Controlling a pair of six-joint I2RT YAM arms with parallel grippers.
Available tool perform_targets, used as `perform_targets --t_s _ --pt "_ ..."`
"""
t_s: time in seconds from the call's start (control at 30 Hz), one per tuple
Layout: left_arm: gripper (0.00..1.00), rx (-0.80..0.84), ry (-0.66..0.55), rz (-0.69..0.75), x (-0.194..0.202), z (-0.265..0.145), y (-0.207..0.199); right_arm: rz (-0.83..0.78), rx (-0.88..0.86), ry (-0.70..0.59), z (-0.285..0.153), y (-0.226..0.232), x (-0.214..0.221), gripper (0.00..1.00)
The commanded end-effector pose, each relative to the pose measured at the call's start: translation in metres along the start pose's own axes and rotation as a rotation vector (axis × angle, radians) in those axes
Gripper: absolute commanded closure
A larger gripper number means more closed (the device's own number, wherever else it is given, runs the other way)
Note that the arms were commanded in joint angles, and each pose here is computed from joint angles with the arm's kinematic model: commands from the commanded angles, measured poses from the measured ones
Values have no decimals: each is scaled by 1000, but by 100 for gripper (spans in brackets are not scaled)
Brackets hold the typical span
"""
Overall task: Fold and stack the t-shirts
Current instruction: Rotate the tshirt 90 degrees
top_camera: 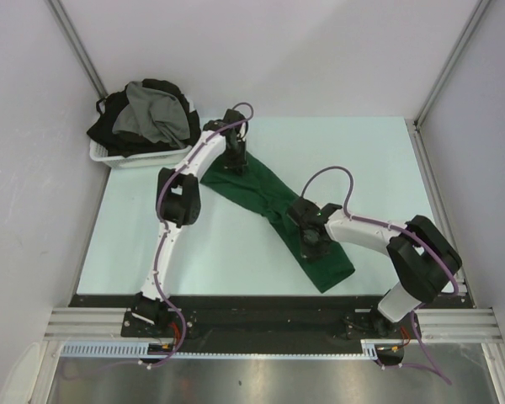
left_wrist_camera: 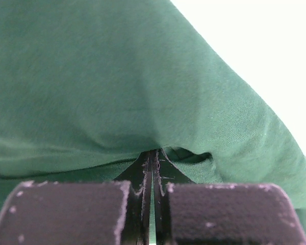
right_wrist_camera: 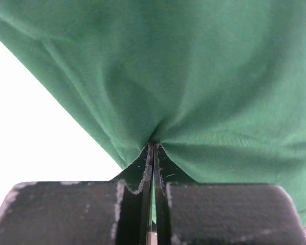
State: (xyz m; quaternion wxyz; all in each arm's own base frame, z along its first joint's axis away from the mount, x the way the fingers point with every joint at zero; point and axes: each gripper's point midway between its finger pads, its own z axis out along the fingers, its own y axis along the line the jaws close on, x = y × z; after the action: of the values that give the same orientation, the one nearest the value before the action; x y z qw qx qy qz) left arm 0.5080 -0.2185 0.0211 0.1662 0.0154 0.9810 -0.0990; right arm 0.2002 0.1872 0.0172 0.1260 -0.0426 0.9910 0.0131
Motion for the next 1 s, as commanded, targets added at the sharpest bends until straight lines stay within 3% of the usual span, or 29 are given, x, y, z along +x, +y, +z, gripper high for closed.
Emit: perform_targets --t_s 0.0,0.4,0.63,0.77,0.87,0.9,0.97 --pt "100 55 -140 25 -30 33 -23 -30 -92 82 -8 28 16 100" --pt "100 208 -403 71 -94 -3 -72 -93 -119 86 -12 36 16 100" --pt "100 274 -463 64 -108 2 -91 -108 -186 115 -19 49 18 100" --pt "100 281 -447 83 -101 -1 -97 -113 -158 60 -27 49 4 100" --pt "98 253 -486 133 -100 -26 -100 -125 -115 -35 -38 46 -21 95" --pt "91 250 -527 142 -107 -52 -103 -132 -107 -52 -42 46 -27 94" --pt "87 221 -521 144 -101 -59 -96 -134 -100 -108 -52 46 -49 80"
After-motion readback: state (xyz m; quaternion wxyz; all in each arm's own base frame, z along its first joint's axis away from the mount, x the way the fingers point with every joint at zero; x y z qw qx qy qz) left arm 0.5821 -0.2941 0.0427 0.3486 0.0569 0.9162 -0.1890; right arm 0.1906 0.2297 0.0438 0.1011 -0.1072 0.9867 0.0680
